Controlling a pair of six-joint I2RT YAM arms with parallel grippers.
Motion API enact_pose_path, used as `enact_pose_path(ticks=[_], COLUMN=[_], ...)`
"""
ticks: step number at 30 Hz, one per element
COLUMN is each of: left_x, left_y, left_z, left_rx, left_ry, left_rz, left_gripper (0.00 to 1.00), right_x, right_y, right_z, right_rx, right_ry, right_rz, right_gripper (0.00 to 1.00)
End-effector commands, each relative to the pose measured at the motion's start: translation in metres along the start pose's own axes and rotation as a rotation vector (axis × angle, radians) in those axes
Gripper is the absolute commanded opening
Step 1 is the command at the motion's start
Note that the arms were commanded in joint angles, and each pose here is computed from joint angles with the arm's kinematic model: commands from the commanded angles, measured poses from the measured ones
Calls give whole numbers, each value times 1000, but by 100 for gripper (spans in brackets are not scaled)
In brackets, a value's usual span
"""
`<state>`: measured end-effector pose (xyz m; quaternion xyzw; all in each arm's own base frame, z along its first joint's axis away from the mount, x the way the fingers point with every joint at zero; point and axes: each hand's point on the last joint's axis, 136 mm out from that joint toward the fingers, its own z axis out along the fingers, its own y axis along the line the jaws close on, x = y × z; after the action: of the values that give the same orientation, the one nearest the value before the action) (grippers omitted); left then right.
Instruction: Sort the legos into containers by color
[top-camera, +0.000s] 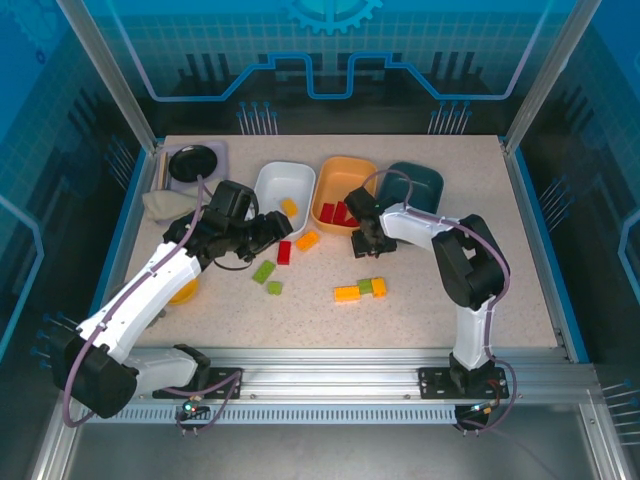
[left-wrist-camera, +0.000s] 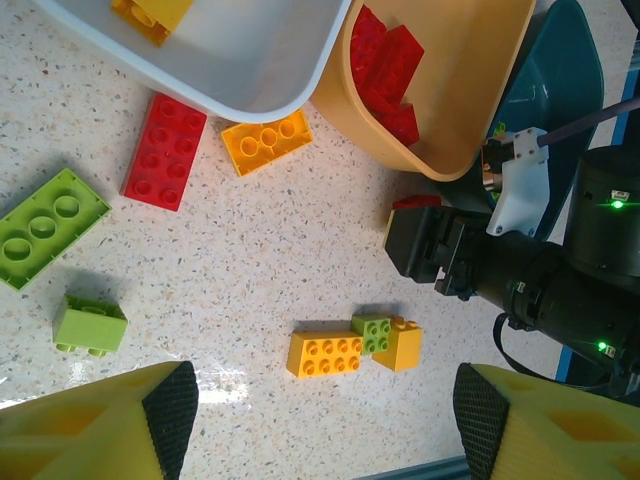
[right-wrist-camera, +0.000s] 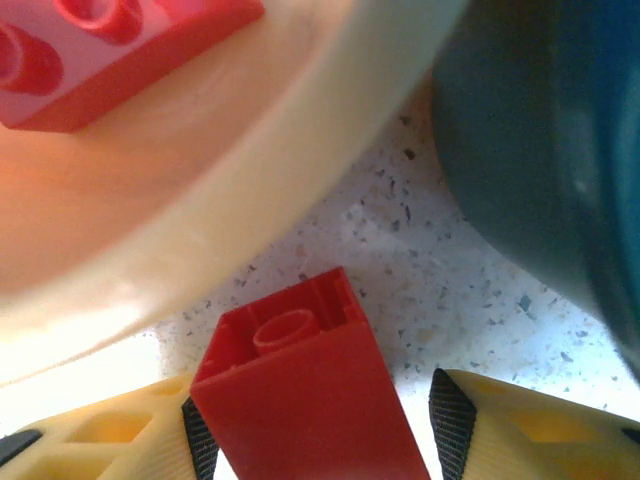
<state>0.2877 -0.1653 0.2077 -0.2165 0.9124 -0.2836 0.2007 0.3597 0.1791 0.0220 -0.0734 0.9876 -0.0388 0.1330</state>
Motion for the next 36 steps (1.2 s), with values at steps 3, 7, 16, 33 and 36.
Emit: enact_pose_path(ticks=[3,7,16,33,36], left_x=[7,9,9,-31,-30], left_y=[5,6,-8,-66,-63], left_z=[-5,-6,-9,6,6], left_rx=[4,1,68,149,142], left_ry=[18,22,23,-15,-15], left_rz=[-25,-24,-3,52,55], left_gripper=[71,71,72,74,74], right_x=[-20,-18,13,-84,-87], right_y=[2,7,26,20,23], right_z=[4,3,-75,-66,-51], right_rx=[0,-14,-47,76,60], right_ry=[-49,-46,-115,-14,15], right_rz=[-48,-72,-47,350,362], right_gripper=[56,38,22,20,23])
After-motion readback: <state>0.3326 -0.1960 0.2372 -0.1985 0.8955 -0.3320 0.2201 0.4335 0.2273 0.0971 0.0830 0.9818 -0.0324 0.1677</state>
